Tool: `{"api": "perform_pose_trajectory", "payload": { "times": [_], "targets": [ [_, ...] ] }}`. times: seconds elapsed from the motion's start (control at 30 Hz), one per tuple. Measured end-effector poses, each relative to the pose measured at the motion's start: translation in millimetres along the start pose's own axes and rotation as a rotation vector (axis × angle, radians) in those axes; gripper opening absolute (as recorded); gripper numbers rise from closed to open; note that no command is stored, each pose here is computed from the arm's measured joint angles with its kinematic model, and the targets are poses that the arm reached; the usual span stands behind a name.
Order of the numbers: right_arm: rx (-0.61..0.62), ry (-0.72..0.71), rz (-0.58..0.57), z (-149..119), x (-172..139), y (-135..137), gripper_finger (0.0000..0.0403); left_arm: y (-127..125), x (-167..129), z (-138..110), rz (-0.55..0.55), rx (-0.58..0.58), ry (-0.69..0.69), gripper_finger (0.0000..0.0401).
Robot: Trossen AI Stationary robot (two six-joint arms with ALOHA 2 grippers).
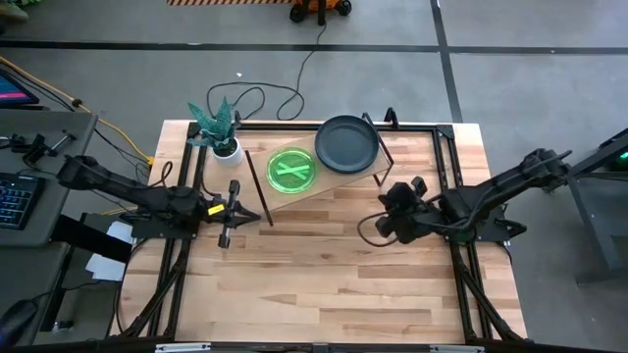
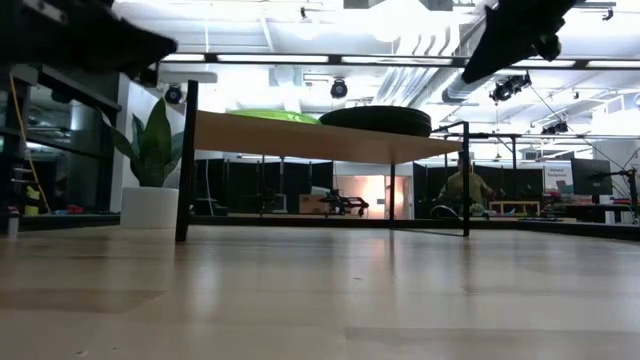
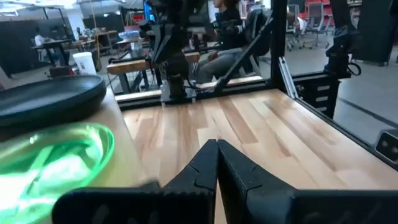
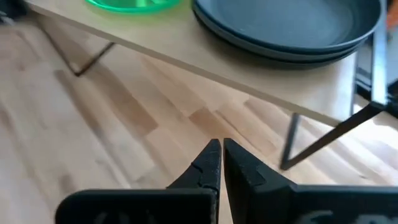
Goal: Place and stack plates onto a shelf
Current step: Return to Home Position
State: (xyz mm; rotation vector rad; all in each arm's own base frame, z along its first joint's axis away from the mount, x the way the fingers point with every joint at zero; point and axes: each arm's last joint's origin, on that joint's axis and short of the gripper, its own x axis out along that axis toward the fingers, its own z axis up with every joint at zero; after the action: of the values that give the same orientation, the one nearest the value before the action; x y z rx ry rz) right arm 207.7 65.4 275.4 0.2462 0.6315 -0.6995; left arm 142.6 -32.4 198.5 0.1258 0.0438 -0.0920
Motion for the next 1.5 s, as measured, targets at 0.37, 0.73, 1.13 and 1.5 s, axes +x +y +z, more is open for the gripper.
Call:
{"api": "perform_pose_trajectory", "payload": {
  "times": [0.37,0.73,1.13,1.5],
  "targets": [
    [-0.081,-0.073,0.122,-10.3,-17.0,-2.4,0.0,-0.2,-22.0,-34.4,0.003,-0.049,-0.014,0.0],
    [-0.154,-0.065,0.132,-15.6,-21.4,-1.0,0.0,9.2,-33.5,-33.7,-0.005,0.014,-0.039,0.0],
    [-0.114,-0.072,0.224,-48.7,-4.4,-3.7,0.0,13.3,-38.0,-39.4,0.048,-0.108,0.01,0.0],
    [-0.063,-0.357,0.449,-44.9,44.3,-62.8,0.0,13.3,-38.0,-39.4,0.05,-0.139,0.009,0.0]
  ]
}}
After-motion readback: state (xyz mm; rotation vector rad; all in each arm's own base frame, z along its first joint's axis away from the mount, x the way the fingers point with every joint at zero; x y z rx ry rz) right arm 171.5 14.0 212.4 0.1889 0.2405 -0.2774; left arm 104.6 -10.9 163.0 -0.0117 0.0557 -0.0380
